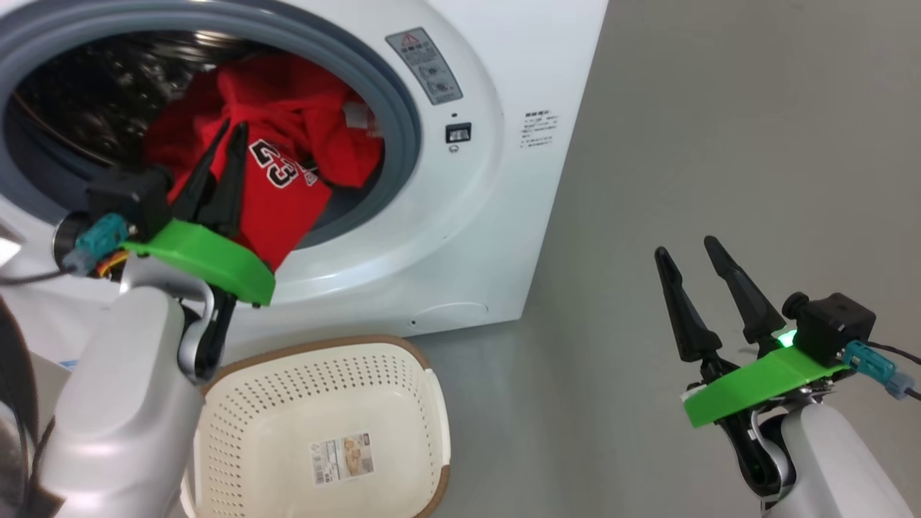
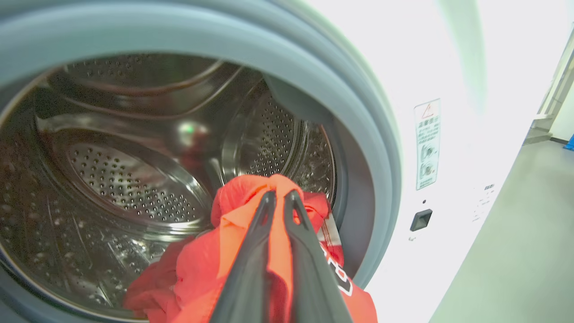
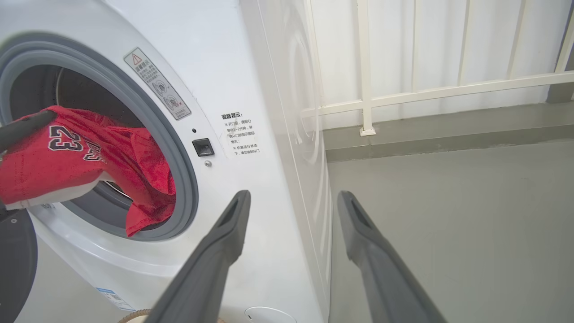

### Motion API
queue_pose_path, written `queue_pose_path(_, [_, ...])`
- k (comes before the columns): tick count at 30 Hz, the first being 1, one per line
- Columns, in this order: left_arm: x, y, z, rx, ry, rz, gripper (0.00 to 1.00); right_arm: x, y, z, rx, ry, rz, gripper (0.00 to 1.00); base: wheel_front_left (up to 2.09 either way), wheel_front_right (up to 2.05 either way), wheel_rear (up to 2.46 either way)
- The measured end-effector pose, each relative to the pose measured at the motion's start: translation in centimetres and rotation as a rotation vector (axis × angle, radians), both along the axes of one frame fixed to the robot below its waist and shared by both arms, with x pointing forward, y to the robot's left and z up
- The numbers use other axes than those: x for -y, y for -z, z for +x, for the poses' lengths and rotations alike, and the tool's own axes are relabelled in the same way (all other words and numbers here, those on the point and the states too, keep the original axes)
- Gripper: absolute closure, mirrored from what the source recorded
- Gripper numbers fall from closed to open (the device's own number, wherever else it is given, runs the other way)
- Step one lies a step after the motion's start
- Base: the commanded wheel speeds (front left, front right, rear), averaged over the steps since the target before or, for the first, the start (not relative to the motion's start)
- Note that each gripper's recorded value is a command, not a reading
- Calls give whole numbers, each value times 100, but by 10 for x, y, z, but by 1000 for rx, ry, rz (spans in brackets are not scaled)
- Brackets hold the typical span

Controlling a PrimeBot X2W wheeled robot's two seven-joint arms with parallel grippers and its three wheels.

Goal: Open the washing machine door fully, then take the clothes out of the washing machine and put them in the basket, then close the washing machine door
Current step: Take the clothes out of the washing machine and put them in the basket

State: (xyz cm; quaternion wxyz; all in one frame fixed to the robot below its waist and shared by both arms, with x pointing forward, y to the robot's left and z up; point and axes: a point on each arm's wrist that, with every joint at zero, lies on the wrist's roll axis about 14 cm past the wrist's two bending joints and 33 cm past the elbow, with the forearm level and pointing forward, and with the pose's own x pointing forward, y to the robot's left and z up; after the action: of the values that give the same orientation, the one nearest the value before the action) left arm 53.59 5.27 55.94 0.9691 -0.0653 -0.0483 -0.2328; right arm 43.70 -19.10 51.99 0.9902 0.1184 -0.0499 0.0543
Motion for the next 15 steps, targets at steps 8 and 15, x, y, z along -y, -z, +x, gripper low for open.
queue_pose_path(8, [-17, -54, -51, 126, -24, -21, 100, -13, -5, -7, 10, -40, 3, 0, 0, 0, 0])
queue_pose_path(15, [-28, -79, -97, 165, -44, -41, 100, -25, -13, -6, 32, -78, 0, 0, 0, 0, 0])
